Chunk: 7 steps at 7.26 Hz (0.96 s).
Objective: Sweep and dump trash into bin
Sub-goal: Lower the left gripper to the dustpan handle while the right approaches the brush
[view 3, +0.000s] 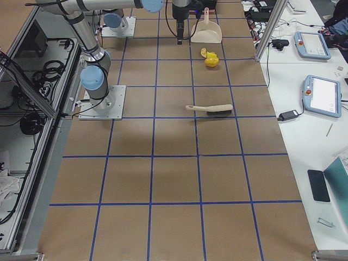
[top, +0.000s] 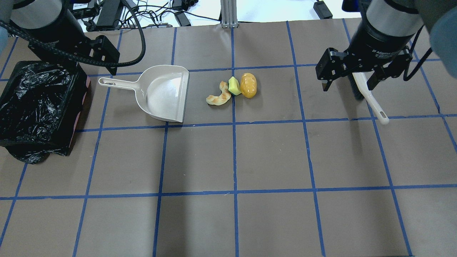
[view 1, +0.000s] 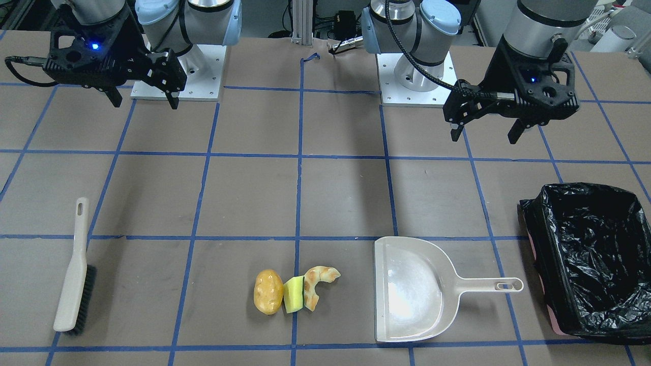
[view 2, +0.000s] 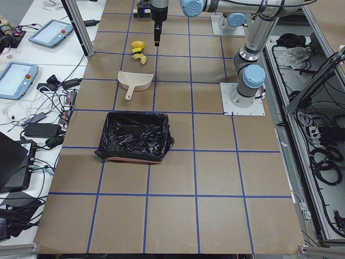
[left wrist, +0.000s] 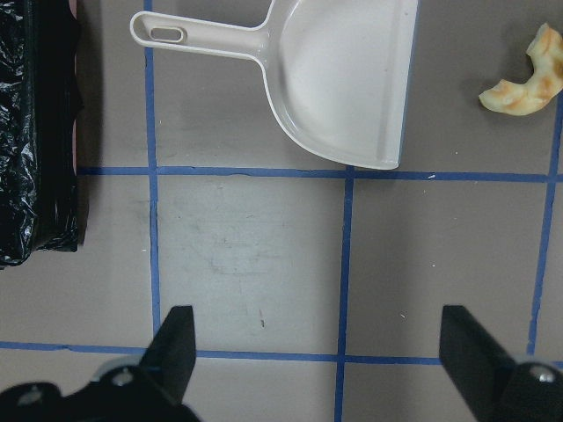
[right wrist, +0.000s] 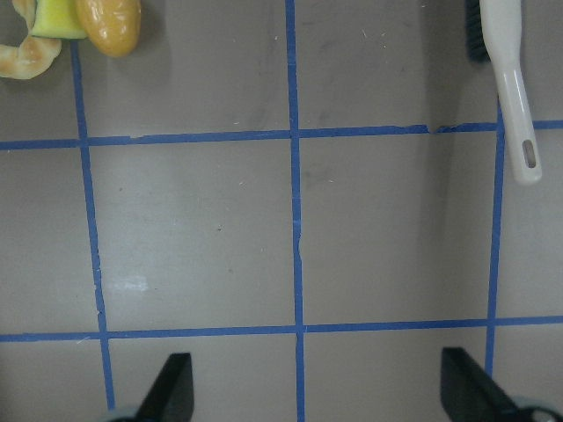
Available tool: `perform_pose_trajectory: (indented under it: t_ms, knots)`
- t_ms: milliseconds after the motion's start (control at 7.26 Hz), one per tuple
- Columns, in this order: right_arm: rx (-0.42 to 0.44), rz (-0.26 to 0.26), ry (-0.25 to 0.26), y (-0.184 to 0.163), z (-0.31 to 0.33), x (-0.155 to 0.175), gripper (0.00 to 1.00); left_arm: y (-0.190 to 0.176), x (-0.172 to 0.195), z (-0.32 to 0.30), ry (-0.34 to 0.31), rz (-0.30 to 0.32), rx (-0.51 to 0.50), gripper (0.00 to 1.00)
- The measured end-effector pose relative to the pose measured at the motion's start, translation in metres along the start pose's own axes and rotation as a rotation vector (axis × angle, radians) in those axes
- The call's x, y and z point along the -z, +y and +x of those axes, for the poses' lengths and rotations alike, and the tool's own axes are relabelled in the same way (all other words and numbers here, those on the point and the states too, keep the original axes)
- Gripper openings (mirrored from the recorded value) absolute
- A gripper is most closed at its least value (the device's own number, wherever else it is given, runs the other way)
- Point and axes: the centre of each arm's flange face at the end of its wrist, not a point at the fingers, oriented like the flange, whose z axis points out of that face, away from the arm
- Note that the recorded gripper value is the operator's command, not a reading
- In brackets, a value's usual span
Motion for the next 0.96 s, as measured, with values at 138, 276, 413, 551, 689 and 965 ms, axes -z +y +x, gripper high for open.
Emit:
perform_pose_trajectory:
  t_ms: [138, 276, 413, 551, 689, 965]
  knots:
    - [-0.004, 0.012, 0.002, -0.001, 0.0, 0.002, 1.0, -0.007, -0.002, -0.007, -0.013, 0.029, -0.149, 0.99]
    - [-0.006, 0.022, 0.007, -0.003, 0.003, 0.003, 1.0, -0.015, -0.014, -0.013, -0.01, 0.026, -0.315, 0.98]
    - [-0.007, 0.023, 0.014, -0.004, 0.007, 0.002, 1.0, -0.024, -0.03, -0.017, 0.003, 0.01, -0.52, 0.98]
    - [-0.008, 0.025, 0.019, -0.006, 0.012, 0.001, 1.0, -0.032, -0.048, -0.021, 0.022, -0.012, -0.717, 0.98]
    - [-0.003, 0.024, 0.021, -0.011, 0.025, 0.0, 1.0, -0.042, -0.074, -0.025, 0.051, -0.045, -0.897, 0.98]
    - [0.011, 0.009, 0.021, -0.023, 0.077, -0.007, 1.0, -0.071, -0.13, -0.038, 0.091, -0.076, -1.206, 0.98]
